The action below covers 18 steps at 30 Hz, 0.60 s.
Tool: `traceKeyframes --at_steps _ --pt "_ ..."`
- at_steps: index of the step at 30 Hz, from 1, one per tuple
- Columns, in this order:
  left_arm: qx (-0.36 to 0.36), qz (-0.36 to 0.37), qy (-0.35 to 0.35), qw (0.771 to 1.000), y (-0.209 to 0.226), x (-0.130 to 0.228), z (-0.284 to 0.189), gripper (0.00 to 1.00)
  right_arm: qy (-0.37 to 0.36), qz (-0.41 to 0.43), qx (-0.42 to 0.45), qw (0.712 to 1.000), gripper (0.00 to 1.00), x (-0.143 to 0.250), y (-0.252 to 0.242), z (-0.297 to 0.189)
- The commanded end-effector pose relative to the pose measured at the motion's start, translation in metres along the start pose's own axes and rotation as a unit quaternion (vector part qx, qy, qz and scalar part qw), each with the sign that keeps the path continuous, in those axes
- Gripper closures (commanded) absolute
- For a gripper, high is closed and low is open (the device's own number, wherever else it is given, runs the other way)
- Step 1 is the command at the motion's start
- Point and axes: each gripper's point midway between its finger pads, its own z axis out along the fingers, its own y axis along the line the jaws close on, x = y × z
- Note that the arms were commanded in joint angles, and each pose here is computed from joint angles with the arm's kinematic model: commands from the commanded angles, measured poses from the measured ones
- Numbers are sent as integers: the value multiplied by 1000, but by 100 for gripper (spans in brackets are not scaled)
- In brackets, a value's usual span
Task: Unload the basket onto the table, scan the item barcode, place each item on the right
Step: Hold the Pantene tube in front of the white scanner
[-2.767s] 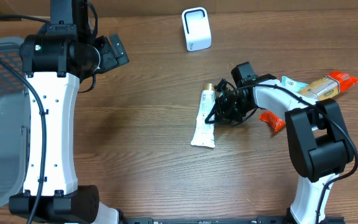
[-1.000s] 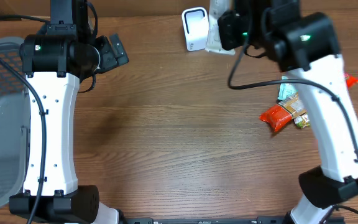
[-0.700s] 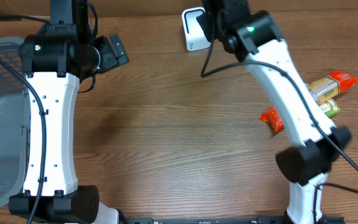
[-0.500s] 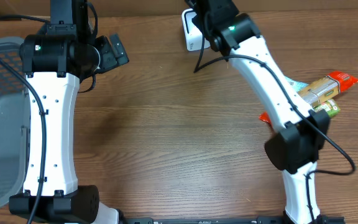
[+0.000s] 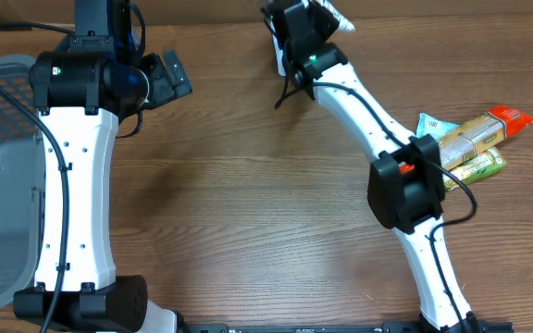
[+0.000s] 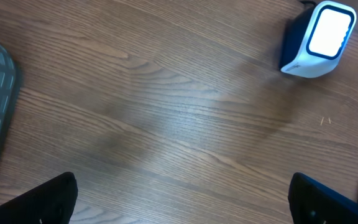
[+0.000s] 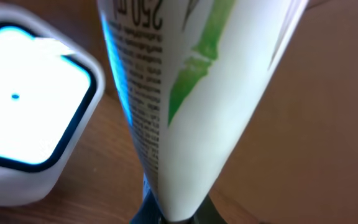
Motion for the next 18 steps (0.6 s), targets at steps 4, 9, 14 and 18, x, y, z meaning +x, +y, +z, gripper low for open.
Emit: traceKeyframes --at_steps 4,9,14,18 --pt "-2 8 -2 1000 0 -2 1 0 32 -7 33 999 96 15 5 15" --pt "-2 8 -2 1000 0 -2 1 0 45 -15 38 998 96 23 14 22" --pt "-2 8 -2 1000 0 -2 1 1 48 -14 43 998 96 24 13 22" --pt "-2 8 -2 1000 0 -2 1 0 60 -14 59 996 96 28 7 21"
